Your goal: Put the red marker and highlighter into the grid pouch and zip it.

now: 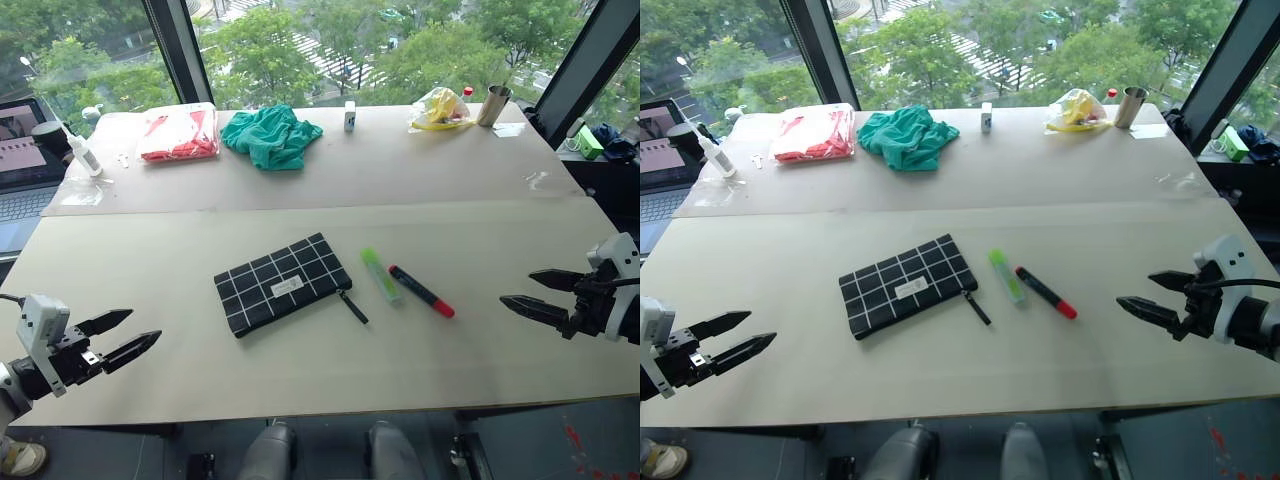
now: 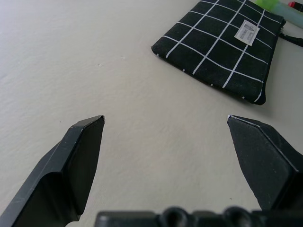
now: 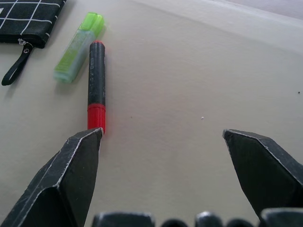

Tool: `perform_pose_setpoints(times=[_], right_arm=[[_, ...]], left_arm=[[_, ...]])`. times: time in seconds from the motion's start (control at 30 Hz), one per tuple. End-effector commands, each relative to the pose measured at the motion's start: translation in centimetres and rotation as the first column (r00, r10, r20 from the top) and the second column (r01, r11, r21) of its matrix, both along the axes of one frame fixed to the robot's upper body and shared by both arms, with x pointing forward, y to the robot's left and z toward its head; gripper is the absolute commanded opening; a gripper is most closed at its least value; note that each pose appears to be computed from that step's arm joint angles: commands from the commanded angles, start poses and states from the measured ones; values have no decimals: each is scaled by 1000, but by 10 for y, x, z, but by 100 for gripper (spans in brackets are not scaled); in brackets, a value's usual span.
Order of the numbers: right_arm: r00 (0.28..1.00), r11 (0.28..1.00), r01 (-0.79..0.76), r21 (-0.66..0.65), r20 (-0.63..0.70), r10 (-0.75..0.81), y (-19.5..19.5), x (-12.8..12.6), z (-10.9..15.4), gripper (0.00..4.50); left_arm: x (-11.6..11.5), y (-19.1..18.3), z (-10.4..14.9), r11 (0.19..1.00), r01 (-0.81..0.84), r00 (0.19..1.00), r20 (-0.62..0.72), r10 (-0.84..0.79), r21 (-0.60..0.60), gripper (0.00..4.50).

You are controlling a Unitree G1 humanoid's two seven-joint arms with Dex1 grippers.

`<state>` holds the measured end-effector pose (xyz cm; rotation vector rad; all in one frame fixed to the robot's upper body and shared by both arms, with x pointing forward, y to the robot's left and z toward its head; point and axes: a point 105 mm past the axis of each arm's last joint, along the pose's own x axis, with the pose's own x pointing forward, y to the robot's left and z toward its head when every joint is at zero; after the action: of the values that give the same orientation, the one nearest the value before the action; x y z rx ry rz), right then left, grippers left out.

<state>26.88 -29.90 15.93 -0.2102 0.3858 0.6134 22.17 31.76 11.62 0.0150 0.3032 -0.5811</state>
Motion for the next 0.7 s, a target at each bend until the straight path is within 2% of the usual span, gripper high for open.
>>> perform_pose_setpoints(times=[0.03,0.2,0.3,0.33,0.43,0.57,0.63,0.7], right_arm=[[999,1000,-6,0,42,6,7,0,5,450],[998,1000,-12,18,57,11,19,3,4,450],[996,998,-48,38,82,44,33,9,13,450],[993,996,-68,60,100,62,42,13,19,450],[979,980,-171,100,132,157,75,20,30,374],[925,923,-369,108,135,355,134,20,28,237],[898,895,-433,111,138,418,156,21,26,169],[868,861,-492,130,149,474,183,28,23,98]], left_arm=[[10,0,8,999,1,1000,17,-2,43,448],[22,-10,15,996,52,998,31,-55,73,448],[40,-18,23,996,71,995,67,-75,55,448],[44,-25,27,989,123,986,102,-131,78,448],[42,-40,22,945,252,956,99,-276,208,450],[39,-35,8,873,325,930,45,-365,363,450],[41,-31,7,850,333,923,45,-383,407,450],[48,-33,15,862,313,915,117,-386,399,450]])
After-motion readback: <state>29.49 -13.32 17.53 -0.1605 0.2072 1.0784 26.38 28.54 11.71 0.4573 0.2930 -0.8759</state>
